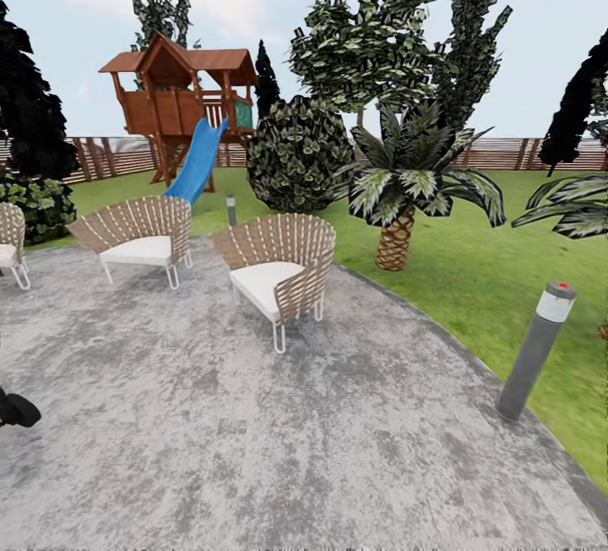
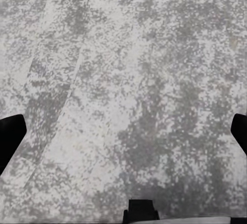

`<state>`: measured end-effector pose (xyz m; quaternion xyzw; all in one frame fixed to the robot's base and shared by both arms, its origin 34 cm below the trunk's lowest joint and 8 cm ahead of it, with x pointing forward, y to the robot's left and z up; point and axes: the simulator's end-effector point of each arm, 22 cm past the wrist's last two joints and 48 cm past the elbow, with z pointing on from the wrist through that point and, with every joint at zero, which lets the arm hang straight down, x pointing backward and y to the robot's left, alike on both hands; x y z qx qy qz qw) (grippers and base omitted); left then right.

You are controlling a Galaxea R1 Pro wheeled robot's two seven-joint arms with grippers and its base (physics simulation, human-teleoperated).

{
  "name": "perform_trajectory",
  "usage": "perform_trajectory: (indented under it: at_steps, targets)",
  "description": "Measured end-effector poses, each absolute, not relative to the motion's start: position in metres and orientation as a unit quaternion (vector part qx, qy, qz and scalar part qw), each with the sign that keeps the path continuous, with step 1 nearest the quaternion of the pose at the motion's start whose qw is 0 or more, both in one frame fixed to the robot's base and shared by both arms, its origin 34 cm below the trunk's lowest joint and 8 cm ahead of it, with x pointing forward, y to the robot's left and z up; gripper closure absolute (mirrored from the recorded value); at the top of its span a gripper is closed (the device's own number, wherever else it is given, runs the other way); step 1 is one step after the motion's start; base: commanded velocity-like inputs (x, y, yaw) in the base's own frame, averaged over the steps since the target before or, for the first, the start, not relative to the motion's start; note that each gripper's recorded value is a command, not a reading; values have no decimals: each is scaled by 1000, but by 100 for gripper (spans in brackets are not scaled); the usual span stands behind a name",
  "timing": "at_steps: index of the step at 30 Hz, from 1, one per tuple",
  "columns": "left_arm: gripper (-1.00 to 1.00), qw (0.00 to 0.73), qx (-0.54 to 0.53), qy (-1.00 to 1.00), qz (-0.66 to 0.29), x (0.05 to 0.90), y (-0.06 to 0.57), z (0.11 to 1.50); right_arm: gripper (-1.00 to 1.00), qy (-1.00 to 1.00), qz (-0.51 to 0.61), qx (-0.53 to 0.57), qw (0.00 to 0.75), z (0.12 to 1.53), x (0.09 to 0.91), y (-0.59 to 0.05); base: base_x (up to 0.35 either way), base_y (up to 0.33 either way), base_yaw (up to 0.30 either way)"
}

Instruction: In the garden, pick up the pesticide atomizer on the floor and spray pesticide onto both trees until each tree trunk is fully covered.

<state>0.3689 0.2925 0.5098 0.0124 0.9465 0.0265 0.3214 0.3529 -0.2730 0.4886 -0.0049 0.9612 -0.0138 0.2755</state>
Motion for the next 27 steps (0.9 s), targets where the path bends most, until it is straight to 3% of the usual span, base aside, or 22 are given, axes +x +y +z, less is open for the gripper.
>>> perform_trajectory:
  at_steps: [5, 20, 27]
  targets:
    - [-100, 320, 12, 947, 27, 367, 294, 509, -100, 961, -14, -4, 275, 488, 352, -273, -155, 298, -71]
    - [-100, 314, 12, 949, 27, 363, 294, 506, -100, 966, -11, -6, 258, 481, 339, -271, -127, 318, -211]
    - [-100, 310, 12, 950, 26, 360, 292, 504, -100, 969, -10, -6, 247, 477, 331, -271, -310, 111, -152]
